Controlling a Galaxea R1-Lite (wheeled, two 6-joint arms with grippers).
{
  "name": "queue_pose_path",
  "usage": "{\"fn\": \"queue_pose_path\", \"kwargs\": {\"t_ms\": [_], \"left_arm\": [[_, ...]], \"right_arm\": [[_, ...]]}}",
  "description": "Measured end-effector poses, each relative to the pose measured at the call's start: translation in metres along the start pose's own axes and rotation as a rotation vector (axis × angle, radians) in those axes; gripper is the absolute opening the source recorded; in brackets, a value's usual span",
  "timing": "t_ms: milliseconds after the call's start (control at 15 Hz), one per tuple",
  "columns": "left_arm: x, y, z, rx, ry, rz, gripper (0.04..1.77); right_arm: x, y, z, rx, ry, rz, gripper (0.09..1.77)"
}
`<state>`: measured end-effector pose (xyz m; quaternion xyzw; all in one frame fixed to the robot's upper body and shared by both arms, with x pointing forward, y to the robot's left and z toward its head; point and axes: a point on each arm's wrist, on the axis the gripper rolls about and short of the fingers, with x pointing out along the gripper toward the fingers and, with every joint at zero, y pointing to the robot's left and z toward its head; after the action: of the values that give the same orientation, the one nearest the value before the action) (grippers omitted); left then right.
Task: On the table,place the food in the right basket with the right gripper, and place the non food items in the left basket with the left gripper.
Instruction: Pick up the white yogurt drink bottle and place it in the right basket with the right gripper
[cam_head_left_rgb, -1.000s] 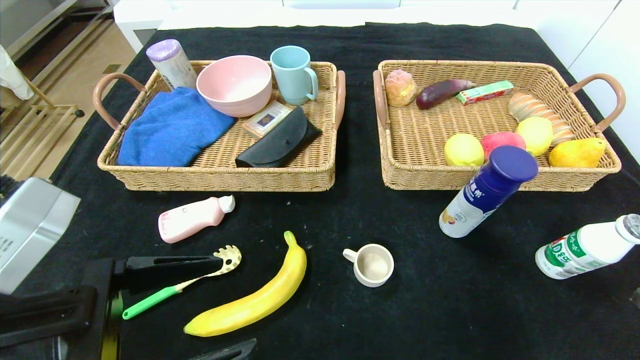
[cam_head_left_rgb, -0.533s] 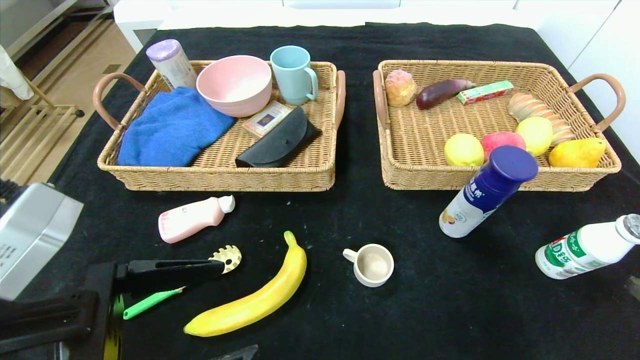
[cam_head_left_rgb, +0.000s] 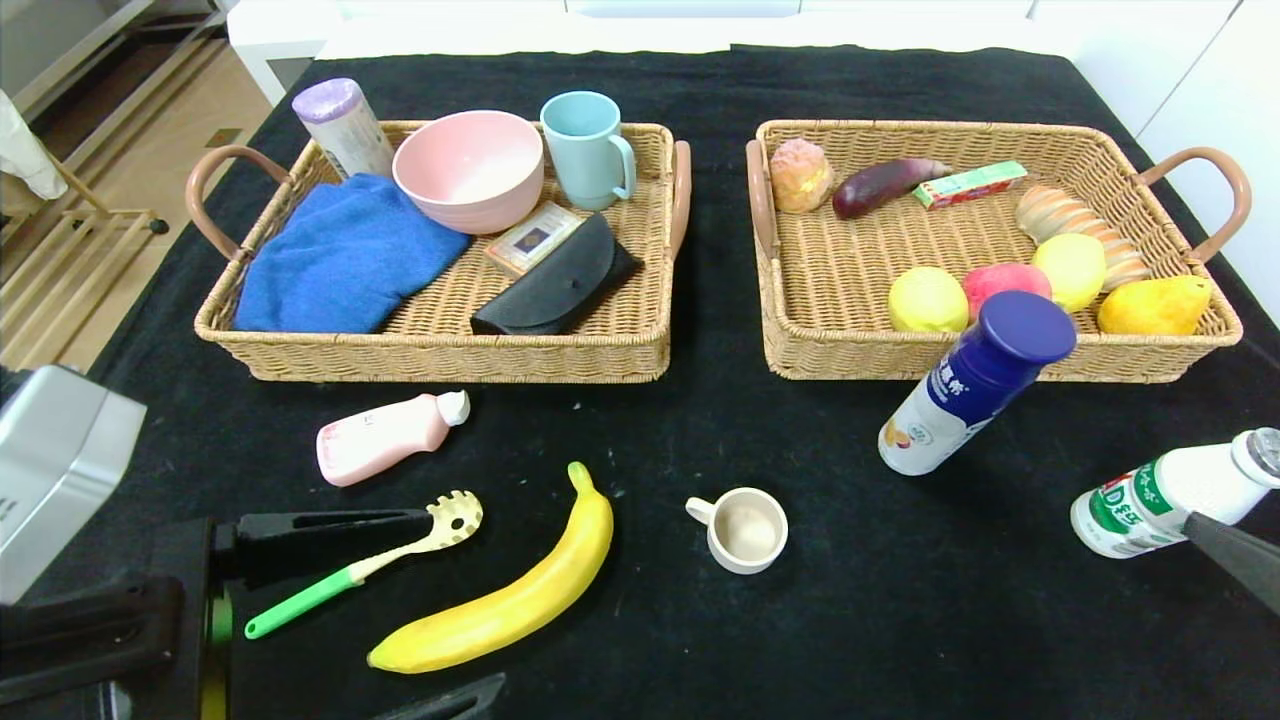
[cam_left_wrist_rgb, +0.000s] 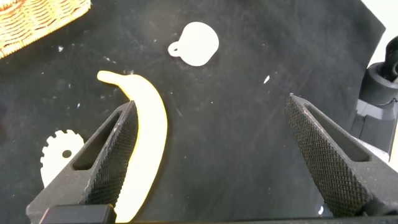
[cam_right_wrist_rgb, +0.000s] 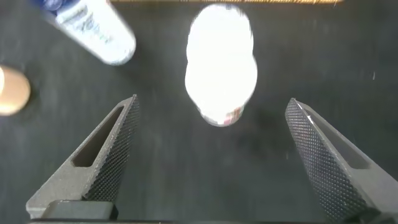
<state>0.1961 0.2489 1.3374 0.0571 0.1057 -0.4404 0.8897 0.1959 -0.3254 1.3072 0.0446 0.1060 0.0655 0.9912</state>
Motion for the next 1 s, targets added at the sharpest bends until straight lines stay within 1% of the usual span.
{"fn": "queue_pose_path", "kwargs": {"t_ms": [133, 267, 333, 467, 600, 667, 733, 1000], "left_arm": [[0.0, 0.0, -0.001, -0.001, 0.002, 0.0, 1.72], [0.0, 0.0, -0.001, -0.001, 0.003, 0.0, 1.72], [0.0, 0.0, -0.001, 0.0, 0.001, 0.001, 1.72], [-0.001, 0.0, 0.0, 0.002, -0.004, 0.002, 1.72], [-0.002, -0.001, 0.0, 0.004, -0.007, 0.001, 1.72], [-0.002, -0.001, 0.0, 0.004, -0.007, 0.001, 1.72], [-0.002, -0.001, 0.0, 0.004, -0.008, 0.001, 1.72], [-0.003, -0.001, 0.0, 0.011, -0.011, 0.002, 1.72]], "right_arm": [[0.009, -0.001, -0.001, 0.003, 0.008, -0.013, 1.71], [0.017, -0.002, -0.004, 0.02, 0.038, -0.024, 1.71], [0.02, -0.002, -0.004, 0.03, 0.034, -0.024, 1.71], [0.028, -0.002, -0.001, 0.038, 0.003, -0.037, 1.71], [0.037, -0.002, 0.0, 0.036, -0.044, -0.087, 1.71], [0.041, -0.001, -0.001, 0.034, -0.056, -0.089, 1.71], [0.044, 0.001, -0.003, 0.033, -0.052, -0.081, 1.71], [0.051, 0.002, -0.009, 0.034, -0.014, -0.073, 1.71]]}}
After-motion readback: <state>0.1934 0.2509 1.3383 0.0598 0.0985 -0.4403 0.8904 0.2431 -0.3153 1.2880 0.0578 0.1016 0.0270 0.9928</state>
